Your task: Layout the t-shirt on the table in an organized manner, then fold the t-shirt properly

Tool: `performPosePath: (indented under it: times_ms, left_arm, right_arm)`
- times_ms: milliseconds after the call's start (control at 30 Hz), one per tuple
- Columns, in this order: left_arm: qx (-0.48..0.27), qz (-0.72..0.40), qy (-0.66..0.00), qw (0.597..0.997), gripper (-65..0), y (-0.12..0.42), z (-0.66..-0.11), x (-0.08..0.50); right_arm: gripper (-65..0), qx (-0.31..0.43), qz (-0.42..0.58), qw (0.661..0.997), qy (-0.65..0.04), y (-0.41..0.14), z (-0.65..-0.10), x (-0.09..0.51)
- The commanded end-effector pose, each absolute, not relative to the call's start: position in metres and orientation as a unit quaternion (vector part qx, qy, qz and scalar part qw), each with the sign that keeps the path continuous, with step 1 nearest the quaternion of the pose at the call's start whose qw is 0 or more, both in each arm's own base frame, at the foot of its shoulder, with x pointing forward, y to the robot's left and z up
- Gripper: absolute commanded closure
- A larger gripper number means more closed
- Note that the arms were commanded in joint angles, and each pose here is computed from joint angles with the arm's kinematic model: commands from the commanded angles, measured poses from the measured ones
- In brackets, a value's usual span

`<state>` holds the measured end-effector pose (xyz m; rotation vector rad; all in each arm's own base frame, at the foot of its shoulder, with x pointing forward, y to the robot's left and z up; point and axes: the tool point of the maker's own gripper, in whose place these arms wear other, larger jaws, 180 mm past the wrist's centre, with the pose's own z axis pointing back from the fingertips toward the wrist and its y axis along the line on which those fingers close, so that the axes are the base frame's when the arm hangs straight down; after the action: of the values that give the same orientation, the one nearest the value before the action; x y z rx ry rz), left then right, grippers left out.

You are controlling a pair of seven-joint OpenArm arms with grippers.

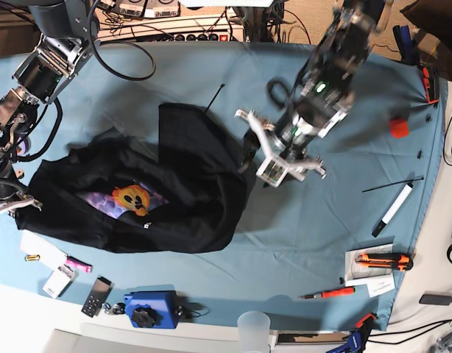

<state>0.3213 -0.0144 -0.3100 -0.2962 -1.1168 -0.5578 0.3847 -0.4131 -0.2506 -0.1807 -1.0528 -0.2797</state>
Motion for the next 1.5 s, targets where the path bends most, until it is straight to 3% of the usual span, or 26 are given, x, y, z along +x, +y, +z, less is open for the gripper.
performPosePath:
  times_ms: [0,300,433,567,633,767,867,1267,1467]
  left_arm:
    - [-0.147,-0.261,-0.539,0.787,-34.8,-0.025,-0.296,0.332]
    - [-0.172,-0.245,-0.511,0.806,-34.9,-0.057,-0.302,0.374]
    - [-0.114,-0.215,-0.487,0.839,-34.9,-0.04,-0.329,0.4]
    - [-0.138,-0.225,-0.434,0.862,-34.7,-0.044,-0.356,0.403]
    - [-0.142,-0.221,-0.431,0.863,-28.9,-0.044,-0.357,0.404]
    - [-0.11,-0.169,-0.449,0.87,0.0,-0.028,-0.347,0.422]
    - [-0.07,-0.174,-0.47,0.862,0.0,-0.017,-0.334,0.437]
    - [0.028,-0.193,-0.571,0.797,0.0,0.028,-0.203,0.522]
    - [0.073,-0.185,-0.569,0.798,0.0,0.059,-0.162,0.54]
  right_arm:
    - [0.0,-0.098,-0.128,0.831,-0.532,-0.421,-0.223,0.391]
    - [0.0,-0.096,-0.129,0.84,-0.519,-0.42,-0.229,0.388]
    - [0.0,-0.095,-0.131,0.845,-0.509,-0.42,-0.232,0.386]
    - [0.0,-0.095,-0.13,0.845,-0.51,-0.42,-0.232,0.386]
    - [0.0,-0.095,-0.13,0.845,-0.509,-0.42,-0.232,0.387]
    - [0.0,-0.089,-0.105,0.858,-0.494,-0.413,-0.238,0.385]
    - [0.0,-0.087,-0.106,0.867,-0.479,-0.413,-0.244,0.382]
    - [0.0,-0.099,-0.066,0.777,-0.619,-0.408,-0.15,0.436]
    - [0.0,-0.095,-0.027,0.739,-0.667,-0.395,-0.081,0.479]
